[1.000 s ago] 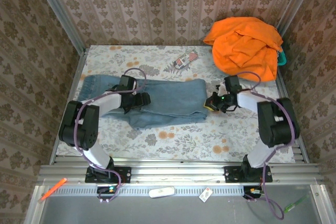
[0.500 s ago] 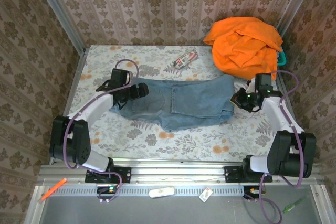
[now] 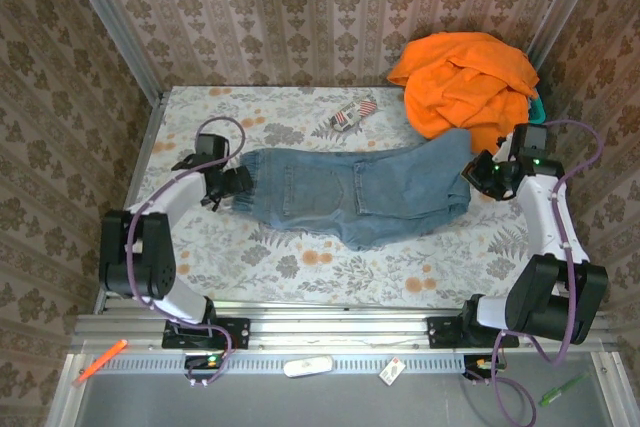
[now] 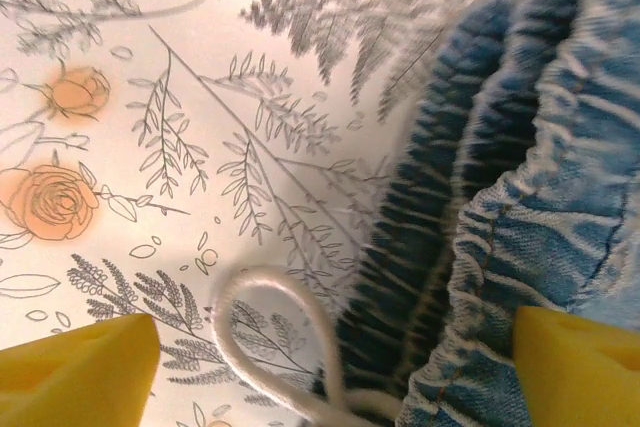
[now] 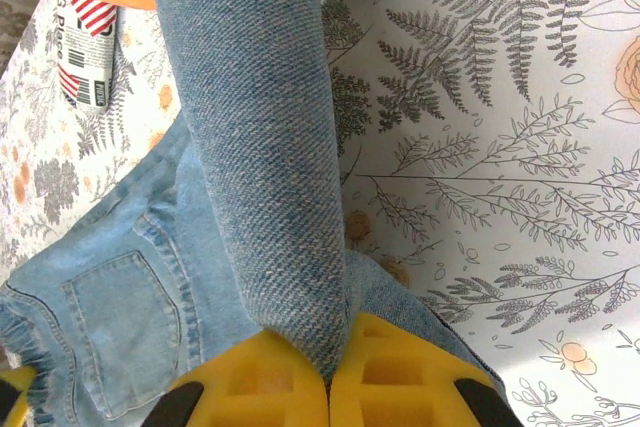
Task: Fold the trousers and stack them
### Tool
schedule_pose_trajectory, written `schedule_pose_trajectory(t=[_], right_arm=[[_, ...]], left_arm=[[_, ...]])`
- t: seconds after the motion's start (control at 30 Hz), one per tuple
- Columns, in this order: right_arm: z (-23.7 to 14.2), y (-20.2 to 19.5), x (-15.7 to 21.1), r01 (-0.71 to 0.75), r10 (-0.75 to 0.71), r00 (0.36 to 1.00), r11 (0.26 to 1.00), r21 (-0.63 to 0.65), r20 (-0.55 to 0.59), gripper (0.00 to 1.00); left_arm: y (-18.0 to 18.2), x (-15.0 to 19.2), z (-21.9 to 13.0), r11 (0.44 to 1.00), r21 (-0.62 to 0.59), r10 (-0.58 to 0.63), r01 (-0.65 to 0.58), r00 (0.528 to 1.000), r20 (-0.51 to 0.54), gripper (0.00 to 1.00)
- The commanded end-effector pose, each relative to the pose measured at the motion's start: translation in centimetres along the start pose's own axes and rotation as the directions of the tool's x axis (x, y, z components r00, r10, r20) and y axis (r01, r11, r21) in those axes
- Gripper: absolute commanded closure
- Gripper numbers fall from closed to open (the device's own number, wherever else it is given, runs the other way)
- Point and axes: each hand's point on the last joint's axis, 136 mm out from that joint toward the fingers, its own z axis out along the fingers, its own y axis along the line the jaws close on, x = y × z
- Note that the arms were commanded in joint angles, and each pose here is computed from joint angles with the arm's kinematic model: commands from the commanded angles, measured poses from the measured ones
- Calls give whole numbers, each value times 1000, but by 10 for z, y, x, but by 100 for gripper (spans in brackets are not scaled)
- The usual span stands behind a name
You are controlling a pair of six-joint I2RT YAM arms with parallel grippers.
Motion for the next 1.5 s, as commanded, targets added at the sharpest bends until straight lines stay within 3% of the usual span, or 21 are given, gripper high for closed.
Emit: schedule_pose_trajectory(t=[0.0,0.13,0.2,0.37,0.57,0.67,0.77,0.87,1.1,1.33,1.43,1.47], right_arm=[[-20,24,-9,66,-64,997,997,-46,42,100],[-31,42,-5,121,-119,992,991,-49,47,100],[-35,53,-3,155,-153,987,987,-51,47,100],[-40,91,5,264,-262,964,963,-55,39,100],[-44,165,38,447,-447,894,890,-94,16,100],[-30,207,79,526,-535,844,837,-149,-28,100],[-13,244,131,605,-625,776,774,-188,-78,100],[9,271,186,666,-693,710,718,-202,-122,100],[50,294,286,767,-793,575,608,-202,-203,100],[92,288,367,758,-802,494,586,-286,-336,100],[105,277,393,759,-797,443,577,-302,-410,62],[103,278,396,753,-798,439,577,-315,-413,57]], left_arm=[[5,14,19,999,-27,24,-26,998,-58,26],[2,35,28,1000,20,16,-14,996,-93,57],[-3,48,28,999,48,24,-18,994,-109,64],[-17,93,17,995,92,60,-47,987,-150,67],[-44,150,-6,978,207,81,-41,979,-187,66],[-58,162,-18,961,272,94,-39,977,-192,57],[-57,155,-29,959,282,83,-32,982,-169,31],[-40,136,-39,964,266,14,23,991,-134,15],[11,109,-58,952,233,-190,200,980,-67,8],[18,104,-59,938,253,-227,237,971,-69,8],[15,99,-64,931,270,-238,246,969,-61,4],[14,97,-67,929,277,-238,244,970,-55,3]])
